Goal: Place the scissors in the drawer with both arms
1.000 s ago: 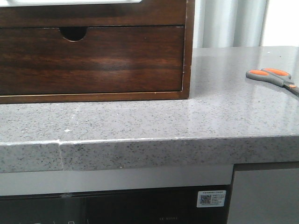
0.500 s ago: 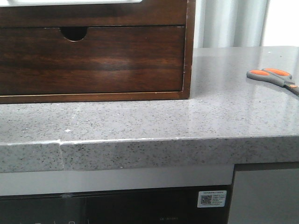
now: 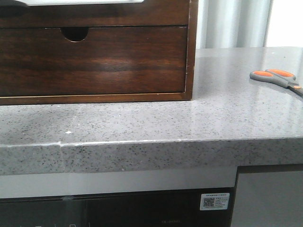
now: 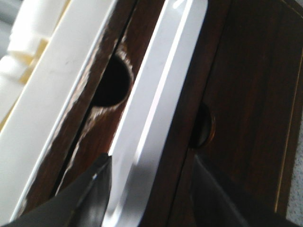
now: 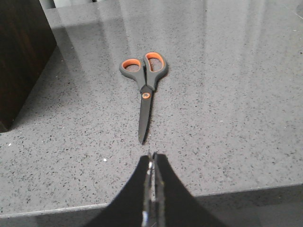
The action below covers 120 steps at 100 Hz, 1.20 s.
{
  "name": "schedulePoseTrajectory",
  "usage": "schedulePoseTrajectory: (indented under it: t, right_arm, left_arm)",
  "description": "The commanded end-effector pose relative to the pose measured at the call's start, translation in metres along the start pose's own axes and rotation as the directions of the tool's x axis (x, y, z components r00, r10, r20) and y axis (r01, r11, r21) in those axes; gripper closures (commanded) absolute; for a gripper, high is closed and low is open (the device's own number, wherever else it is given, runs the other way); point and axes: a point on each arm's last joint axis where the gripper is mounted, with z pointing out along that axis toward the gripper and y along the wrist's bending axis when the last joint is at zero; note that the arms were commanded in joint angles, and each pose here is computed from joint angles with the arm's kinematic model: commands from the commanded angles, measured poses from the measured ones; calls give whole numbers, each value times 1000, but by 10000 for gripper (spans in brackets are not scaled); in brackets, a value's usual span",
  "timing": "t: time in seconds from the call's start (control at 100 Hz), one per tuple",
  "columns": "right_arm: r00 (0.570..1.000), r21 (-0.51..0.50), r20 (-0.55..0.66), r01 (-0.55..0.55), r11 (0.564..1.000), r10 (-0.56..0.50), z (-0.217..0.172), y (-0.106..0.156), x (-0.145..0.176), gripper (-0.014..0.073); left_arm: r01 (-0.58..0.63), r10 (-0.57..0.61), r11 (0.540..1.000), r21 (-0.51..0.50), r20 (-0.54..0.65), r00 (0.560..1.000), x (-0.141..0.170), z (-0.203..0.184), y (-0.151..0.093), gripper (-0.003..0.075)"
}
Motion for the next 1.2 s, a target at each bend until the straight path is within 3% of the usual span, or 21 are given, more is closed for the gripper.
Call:
schedulePoseTrajectory:
  t: [0.0,0.25,0.32,0.49,1.03,1.19]
  right_arm:
    - [995,7,98,4,1000,-5,-1,0,-16,641]
    - [995,7,98,4,1000,-5,-1,0,-16,641]
    - [995,7,98,4,1000,-5,-1,0,-16,641]
    - [995,7,98,4,1000,-5,-1,0,-16,641]
    - [995,7,98,4,1000,-5,-1,0,-16,641]
    - [995,7,98,4,1000,-5,-1,0,-16,641]
  left_arm:
    - [-1,5,999,-45,88,996,-14,9,15,372]
    - [-12,15,999,-32,82,997,-12,26,20,393]
    - [-11,13,999,-31,81,997,-11,27,21,467]
    - [-11,13,999,-31,79,997,-11,27,21,739]
    - [-10,15,998,-61,96,995,-18,16,25,739]
    - [-4,8,999,-46,90,996,-15,6,13,739]
